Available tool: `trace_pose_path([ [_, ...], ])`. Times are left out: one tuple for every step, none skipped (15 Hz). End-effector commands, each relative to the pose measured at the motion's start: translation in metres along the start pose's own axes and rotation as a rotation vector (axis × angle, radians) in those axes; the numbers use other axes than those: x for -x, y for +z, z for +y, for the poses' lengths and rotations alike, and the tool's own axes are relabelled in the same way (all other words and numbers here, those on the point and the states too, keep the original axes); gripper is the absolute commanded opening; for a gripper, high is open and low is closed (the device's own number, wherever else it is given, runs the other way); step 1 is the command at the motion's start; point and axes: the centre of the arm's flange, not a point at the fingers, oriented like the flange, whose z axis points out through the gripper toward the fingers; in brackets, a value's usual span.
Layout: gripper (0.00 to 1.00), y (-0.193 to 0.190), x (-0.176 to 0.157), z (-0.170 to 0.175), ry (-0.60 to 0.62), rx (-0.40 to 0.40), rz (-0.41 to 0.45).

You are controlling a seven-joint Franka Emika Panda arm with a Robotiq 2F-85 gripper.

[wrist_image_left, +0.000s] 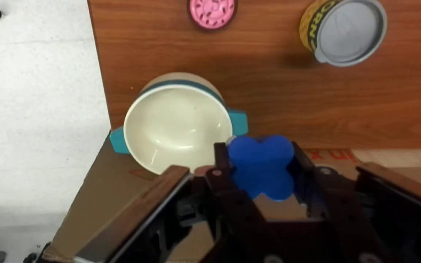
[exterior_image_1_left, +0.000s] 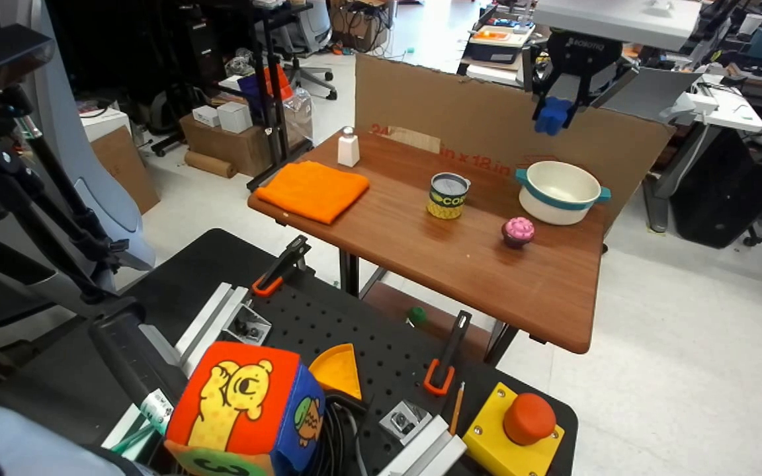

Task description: Put the blue block inside the white pot

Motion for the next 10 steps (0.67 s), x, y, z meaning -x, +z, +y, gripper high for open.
trace_pose_path([
  [0.16, 0.002, -0.044, 0.001, 0.062, 0.026, 0.086],
  [0.16, 0.004, -0.054, 0.001, 0.082, 0.029, 0.093],
  [0.16, 0.008, -0.064, 0.004, 0.101, 0.033, 0.092],
  [0.16, 0.015, -0.072, 0.006, 0.117, 0.039, 0.087],
  [0.16, 0.022, -0.080, 0.009, 0.135, 0.048, 0.090],
  [0.16, 0.030, -0.086, 0.012, 0.151, 0.058, 0.088],
  [0.16, 0.038, -0.094, 0.018, 0.173, 0.066, 0.082],
  [0.16, 0.045, -0.098, 0.021, 0.187, 0.071, 0.075],
  [0.16, 0.057, -0.102, 0.026, 0.201, 0.081, 0.055],
  [0.16, 0.065, -0.104, 0.028, 0.208, 0.090, 0.037],
])
